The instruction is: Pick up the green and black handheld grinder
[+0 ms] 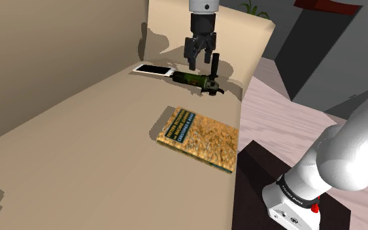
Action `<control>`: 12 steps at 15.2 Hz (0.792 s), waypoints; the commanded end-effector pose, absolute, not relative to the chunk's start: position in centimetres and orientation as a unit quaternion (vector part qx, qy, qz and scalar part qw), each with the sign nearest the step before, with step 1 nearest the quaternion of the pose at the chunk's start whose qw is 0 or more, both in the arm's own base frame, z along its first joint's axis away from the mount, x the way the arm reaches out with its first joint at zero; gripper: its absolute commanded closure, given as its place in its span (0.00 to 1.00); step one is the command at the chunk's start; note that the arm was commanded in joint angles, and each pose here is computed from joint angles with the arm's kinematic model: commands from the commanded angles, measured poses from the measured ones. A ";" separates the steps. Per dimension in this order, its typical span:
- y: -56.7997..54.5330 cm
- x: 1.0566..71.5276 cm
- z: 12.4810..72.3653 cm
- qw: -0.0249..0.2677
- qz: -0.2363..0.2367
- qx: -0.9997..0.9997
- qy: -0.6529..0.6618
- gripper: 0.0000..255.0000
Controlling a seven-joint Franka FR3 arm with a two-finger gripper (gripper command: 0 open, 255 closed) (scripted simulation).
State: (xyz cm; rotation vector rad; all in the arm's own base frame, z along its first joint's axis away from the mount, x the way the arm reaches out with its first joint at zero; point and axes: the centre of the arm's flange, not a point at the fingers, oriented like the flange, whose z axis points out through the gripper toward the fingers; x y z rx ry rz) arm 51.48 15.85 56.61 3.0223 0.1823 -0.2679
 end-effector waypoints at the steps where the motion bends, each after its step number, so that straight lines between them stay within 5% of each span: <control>1: 17.7 53.6 55.4 0.056 -0.107 0.990 0.066 0.00; 11: 17.9 53.8 51.2 0.056 -0.109 0.990 0.067 0.00; 12: 17.9 53.8 51.2 0.056 -0.109 0.990 0.067 1.00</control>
